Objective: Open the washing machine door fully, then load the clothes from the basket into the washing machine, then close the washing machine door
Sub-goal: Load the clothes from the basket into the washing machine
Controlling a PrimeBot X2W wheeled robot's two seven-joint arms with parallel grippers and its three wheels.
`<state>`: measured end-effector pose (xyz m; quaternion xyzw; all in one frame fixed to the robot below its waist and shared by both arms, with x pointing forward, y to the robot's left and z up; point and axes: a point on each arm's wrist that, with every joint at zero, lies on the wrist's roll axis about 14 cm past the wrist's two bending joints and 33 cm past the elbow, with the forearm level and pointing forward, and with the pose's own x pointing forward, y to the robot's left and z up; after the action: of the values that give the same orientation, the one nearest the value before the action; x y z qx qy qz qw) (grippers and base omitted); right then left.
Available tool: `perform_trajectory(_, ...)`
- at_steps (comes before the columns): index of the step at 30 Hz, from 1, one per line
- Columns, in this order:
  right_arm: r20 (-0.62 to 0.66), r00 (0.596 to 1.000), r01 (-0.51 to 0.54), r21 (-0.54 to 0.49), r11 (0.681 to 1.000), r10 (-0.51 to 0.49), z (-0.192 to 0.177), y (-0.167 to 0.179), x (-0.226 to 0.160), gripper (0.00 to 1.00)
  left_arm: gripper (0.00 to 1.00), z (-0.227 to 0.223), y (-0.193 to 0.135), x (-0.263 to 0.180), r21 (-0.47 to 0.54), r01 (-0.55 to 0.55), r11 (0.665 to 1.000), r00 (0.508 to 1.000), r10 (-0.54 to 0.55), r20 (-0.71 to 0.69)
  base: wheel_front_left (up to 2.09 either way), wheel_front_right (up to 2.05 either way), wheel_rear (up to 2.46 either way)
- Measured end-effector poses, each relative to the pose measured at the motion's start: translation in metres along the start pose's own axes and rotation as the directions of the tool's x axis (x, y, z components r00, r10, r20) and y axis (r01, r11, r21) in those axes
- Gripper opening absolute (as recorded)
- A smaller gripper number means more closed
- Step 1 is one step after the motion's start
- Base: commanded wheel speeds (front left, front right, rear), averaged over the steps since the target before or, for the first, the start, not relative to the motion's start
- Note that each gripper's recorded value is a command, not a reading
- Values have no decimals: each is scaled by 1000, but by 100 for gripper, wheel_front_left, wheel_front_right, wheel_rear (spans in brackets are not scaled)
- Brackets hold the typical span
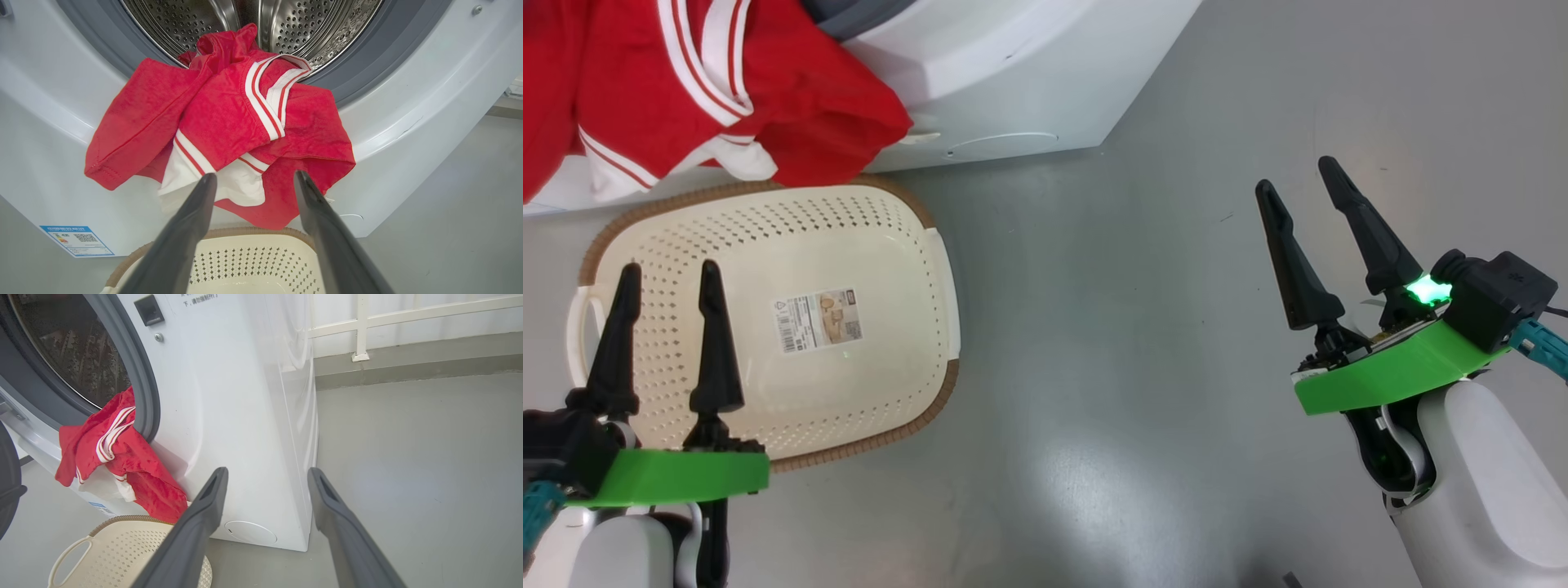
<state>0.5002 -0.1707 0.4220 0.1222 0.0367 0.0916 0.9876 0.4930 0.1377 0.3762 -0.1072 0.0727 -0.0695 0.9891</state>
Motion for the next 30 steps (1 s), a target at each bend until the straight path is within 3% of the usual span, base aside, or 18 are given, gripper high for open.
perform_trajectory(10, -6, 1000, 1, 1, 1000, -1, -2, 0, 0, 100, 100, -20, -2, 4, -14, 0, 1000, 998, -1, -58, 0, 0, 0)
perform_trajectory(30, -15, 1000, 27, -6, 1000, -27, -4, -10, -3, 100, 100, -63, -17, 75, -46, 58, 997, 977, -66, -201, 0, 0, 0)
